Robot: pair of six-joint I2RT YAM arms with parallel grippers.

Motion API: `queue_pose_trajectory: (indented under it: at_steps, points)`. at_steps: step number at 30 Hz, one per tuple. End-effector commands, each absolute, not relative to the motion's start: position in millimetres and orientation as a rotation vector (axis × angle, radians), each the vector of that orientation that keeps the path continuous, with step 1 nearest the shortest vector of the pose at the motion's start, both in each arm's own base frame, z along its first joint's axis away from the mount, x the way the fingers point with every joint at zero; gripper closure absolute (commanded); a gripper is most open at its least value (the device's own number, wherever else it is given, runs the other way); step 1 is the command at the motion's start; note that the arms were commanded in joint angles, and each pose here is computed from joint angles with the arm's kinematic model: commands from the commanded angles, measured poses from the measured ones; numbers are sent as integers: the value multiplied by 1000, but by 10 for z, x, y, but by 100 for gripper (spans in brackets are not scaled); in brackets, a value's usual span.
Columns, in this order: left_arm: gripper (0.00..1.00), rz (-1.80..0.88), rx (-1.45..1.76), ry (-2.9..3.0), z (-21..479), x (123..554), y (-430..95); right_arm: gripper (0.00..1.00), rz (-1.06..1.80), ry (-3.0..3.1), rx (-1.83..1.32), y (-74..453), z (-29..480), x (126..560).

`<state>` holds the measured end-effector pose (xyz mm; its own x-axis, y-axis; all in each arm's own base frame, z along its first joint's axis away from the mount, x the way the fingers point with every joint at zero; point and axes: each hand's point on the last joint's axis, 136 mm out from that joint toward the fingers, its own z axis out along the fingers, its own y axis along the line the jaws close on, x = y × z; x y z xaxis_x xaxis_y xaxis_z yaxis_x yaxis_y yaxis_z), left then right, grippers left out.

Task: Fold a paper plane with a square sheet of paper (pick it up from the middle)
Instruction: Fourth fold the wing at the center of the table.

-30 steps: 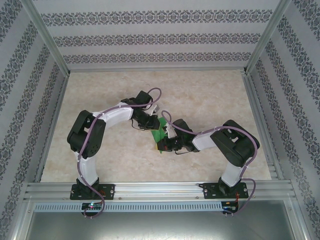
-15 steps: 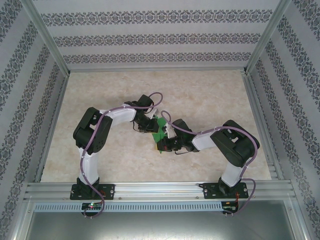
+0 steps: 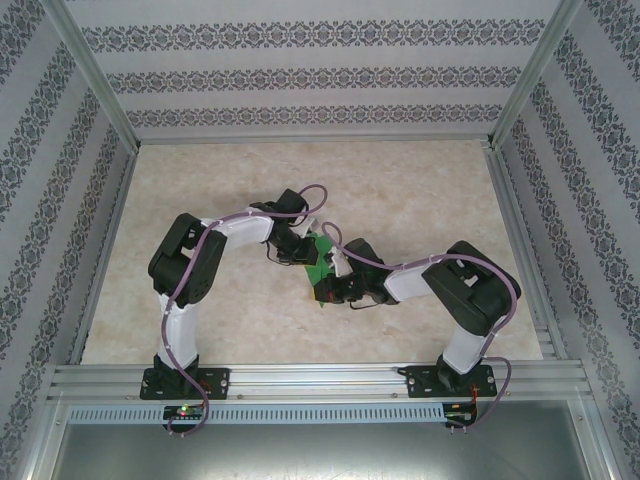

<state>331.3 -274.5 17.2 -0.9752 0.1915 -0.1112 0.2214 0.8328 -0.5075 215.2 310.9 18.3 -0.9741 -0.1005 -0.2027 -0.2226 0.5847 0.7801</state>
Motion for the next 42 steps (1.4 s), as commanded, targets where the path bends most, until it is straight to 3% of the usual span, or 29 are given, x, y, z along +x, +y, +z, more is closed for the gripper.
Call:
queue_pose_trajectory:
  at_steps: [1, 12, 21, 34, 42]
  points:
    - [84, -675, 338, 3019, -193, 3316, -2554, 96, 1275, 2826, -189, 2922, 2, 1895]
    - [84, -670, 371, 3031, -217, 3305, -2544, 96, 1446, 2621, -62, 3034, 463, 2316]
    - [84, -690, 374, 3028, -204, 3298, -2563, 96, 1411, 2663, -50, 3076, 337, 2542]
    - [84, -691, 356, 3015, -178, 3397, -2535, 97, 1210, 2866, -69, 2801, -114, 2203]
    - [84, -694, 341, 3012, -185, 3498, -2532, 96, 1220, 2867, -94, 2811, -30, 2044]
